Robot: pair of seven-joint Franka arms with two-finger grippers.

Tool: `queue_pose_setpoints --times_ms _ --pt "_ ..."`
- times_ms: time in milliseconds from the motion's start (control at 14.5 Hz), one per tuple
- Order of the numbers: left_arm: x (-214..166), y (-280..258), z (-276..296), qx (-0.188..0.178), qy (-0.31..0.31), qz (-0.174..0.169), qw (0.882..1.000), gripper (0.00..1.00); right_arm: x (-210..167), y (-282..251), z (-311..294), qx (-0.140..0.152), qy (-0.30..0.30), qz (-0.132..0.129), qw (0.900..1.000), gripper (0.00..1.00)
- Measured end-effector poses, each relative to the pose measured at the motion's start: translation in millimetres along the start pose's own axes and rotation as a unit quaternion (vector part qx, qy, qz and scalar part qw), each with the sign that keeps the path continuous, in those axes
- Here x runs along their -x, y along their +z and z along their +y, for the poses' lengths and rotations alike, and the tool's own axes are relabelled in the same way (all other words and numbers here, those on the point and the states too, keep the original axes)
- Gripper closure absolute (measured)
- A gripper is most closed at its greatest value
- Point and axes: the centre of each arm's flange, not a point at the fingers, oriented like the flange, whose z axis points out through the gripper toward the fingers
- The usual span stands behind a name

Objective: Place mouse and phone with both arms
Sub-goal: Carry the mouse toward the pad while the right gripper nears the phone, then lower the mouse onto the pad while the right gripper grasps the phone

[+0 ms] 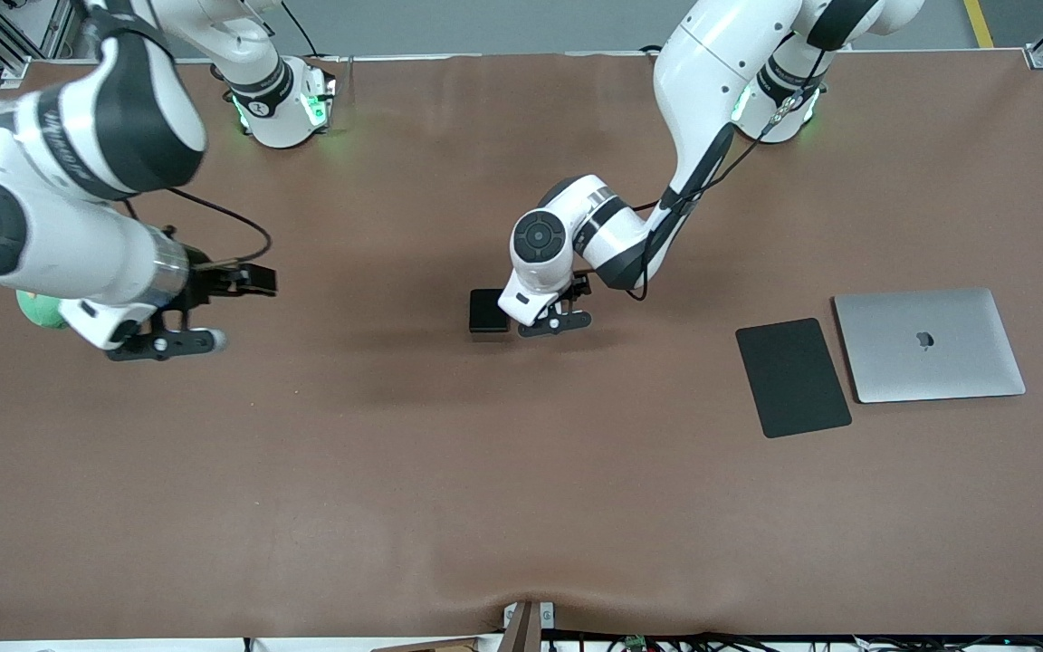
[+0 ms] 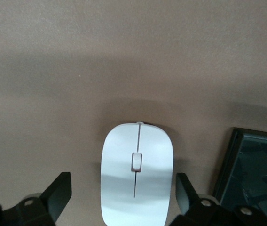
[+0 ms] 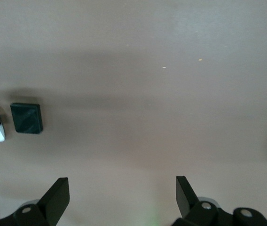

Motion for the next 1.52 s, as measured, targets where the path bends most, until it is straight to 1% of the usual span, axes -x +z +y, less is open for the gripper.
queue_pose_setpoints --times_ms 138,207,276,345,483,552,828,966,1103,1310,1517 --pt "4.0 2.7 3.5 0.002 0.002 0.001 1.0 0.03 -1.8 14.6 -21.1 0.002 0.008 0.004 1.0 0.0" --pt "6.1 4.2 5.5 0.004 0.003 0.003 1.0 0.06 -1.4 20.4 -30.2 0.003 0.01 0.007 1.0 0.0" --pt "7.3 6.2 6.5 0.004 0.002 0.002 1.0 0.06 -0.9 25.1 -37.3 0.004 0.013 0.01 1.0 0.0" --pt "7.5 7.9 6.6 0.003 0.0 0.002 1.0 0.12 -0.7 30.1 -44.5 0.004 0.017 0.013 1.0 0.0" --pt "7.3 9.0 6.6 0.004 -0.001 0.002 1.0 0.34 -1.5 42.3 -58.7 0.004 0.025 0.018 1.0 0.0" --pt "7.0 7.6 6.9 0.005 -0.001 0.003 1.0 0.39 -3.2 49.1 -64.8 0.004 0.028 0.02 0.999 0.0" --pt "-0.2 1.3 3.5 0.006 -0.007 0.005 1.0 0.39 -12.0 80.9 -84.3 0.007 0.024 0.019 1.0 0.0" --pt "-11.7 -18.4 -5.1 0.004 -0.013 0.008 1.0 0.39 -13.8 99.8 -99.0 0.006 0.035 0.025 0.999 0.0" --pt "-35.2 -53.0 -28.2 0.0 -0.012 0.01 1.0 0.39 -10.8 123.9 -120.4 0.006 0.038 0.036 0.999 0.0" --pt "-88.9 -105.5 -92.3 -0.003 -0.005 0.008 1.0 0.39 -6.8 158.2 -147.6 0.008 0.027 0.039 0.999 0.0" --pt "-145.4 -127.6 -183.0 -0.001 0.013 0.001 1.0 0.39 -7.5 184.3 -168.0 -0.007 0.024 0.035 0.999 0.0"
